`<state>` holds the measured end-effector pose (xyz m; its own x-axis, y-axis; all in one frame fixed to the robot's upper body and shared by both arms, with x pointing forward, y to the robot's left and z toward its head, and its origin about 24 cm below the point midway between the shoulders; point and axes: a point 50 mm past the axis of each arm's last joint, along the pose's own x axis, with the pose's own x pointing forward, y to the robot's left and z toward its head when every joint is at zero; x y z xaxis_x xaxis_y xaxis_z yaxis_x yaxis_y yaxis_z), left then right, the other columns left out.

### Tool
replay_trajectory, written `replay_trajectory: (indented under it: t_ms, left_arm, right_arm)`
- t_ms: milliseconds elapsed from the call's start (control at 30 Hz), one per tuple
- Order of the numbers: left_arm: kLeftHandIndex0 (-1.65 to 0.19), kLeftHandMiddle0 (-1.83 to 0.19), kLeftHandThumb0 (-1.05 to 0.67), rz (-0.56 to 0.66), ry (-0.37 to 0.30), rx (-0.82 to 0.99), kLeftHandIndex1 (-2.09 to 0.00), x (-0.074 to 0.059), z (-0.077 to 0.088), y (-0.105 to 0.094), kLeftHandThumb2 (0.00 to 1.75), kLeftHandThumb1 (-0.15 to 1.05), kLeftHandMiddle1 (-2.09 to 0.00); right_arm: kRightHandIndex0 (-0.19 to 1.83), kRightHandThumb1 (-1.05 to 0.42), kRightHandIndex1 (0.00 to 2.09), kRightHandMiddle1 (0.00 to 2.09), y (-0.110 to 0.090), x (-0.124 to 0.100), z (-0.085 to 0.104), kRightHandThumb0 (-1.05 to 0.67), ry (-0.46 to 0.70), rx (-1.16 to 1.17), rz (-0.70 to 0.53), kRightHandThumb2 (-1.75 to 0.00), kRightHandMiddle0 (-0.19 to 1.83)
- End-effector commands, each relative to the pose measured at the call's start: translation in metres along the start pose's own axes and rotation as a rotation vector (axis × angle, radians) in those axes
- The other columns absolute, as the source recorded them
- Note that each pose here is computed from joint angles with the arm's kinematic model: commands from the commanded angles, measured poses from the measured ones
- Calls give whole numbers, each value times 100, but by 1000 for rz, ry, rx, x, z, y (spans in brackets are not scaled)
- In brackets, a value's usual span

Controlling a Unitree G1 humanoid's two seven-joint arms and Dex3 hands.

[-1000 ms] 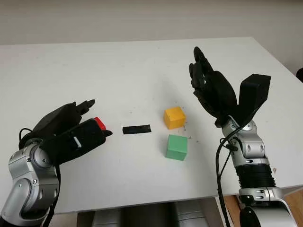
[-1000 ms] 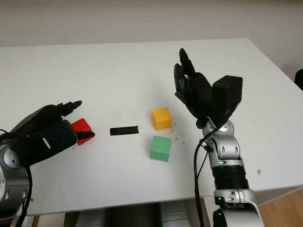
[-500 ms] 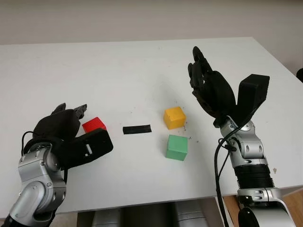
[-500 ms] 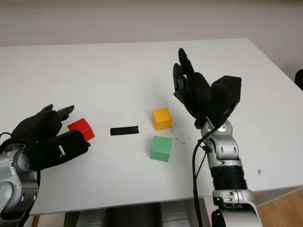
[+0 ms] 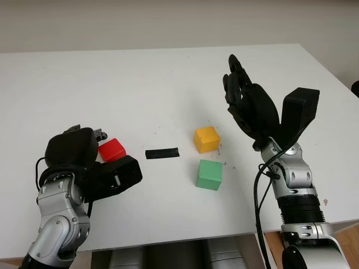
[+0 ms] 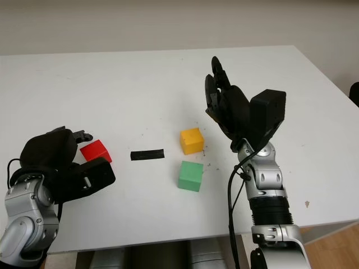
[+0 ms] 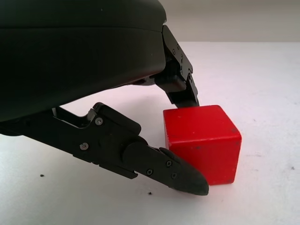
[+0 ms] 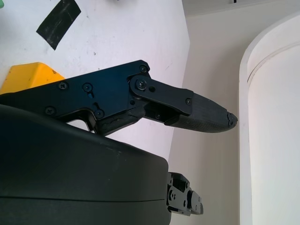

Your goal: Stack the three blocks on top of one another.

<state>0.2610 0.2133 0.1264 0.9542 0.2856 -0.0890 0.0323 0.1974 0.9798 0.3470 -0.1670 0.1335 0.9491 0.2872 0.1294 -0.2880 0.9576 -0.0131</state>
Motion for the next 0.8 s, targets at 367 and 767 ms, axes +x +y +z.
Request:
replay_trajectory:
  t_ms: [367,767]
  left_arm:
    - [-54,-46,-46,17,-43,-117,-107,5,-4,-7,7,91,-8]
    - [-39,-49,-33,92,-195,-381,-154,5,0,-8,5,95,-5]
  right_arm:
    - [-19,-105,0,0,0,6,4,-74,-17,-19,-3,-74,-19]
    - [-19,-105,0,0,2,10,0,-73,-20,-21,-10,-74,-19]
